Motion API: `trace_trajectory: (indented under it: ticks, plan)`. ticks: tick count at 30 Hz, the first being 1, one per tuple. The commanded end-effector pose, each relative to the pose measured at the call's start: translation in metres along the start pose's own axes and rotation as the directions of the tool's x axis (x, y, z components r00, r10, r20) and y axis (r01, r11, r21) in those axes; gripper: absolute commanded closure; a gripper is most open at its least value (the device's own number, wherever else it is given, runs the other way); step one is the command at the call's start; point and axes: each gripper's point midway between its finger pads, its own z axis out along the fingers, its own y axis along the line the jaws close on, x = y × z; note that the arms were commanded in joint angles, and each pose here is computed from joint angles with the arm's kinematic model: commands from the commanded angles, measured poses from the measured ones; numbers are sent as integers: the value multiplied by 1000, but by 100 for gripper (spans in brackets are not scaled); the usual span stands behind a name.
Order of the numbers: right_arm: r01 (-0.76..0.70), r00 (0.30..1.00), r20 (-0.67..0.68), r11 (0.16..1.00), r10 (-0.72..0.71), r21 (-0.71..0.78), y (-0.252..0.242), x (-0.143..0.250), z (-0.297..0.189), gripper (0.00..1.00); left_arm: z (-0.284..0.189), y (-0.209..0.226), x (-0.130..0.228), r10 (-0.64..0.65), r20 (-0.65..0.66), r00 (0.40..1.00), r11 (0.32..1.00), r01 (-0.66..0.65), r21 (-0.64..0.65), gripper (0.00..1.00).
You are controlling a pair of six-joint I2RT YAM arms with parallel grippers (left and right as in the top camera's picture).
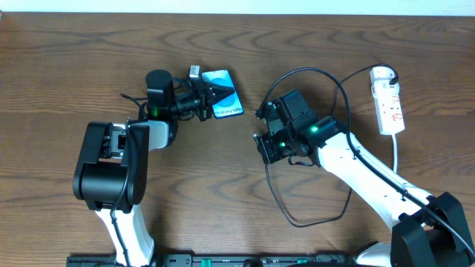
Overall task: Plug charger to phone and switch on socket
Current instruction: 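Lift the plug with the right gripper toward the phone's bottom port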
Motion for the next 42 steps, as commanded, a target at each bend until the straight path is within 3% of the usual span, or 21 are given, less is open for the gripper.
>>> trace_trajectory:
  ticks: [1,17,34,42]
  plan:
    - [53,999,15,991,-51,-124,24,-5,-8,99,1,-11,-2,118,3,993,993,-118,16,93]
    - [114,992,97,930,-86,-349,61,-23,-7,99,1,-20,-9,151,43,988,988,-153,38,93]
    - [19,988,153,944,33,-330,35,-44,2,99,0,-22,-14,140,72,987,989,-143,38,93]
    - [-6,987,144,922,67,-387,40,-50,14,99,0,-26,-14,162,74,984,985,-166,50,93]
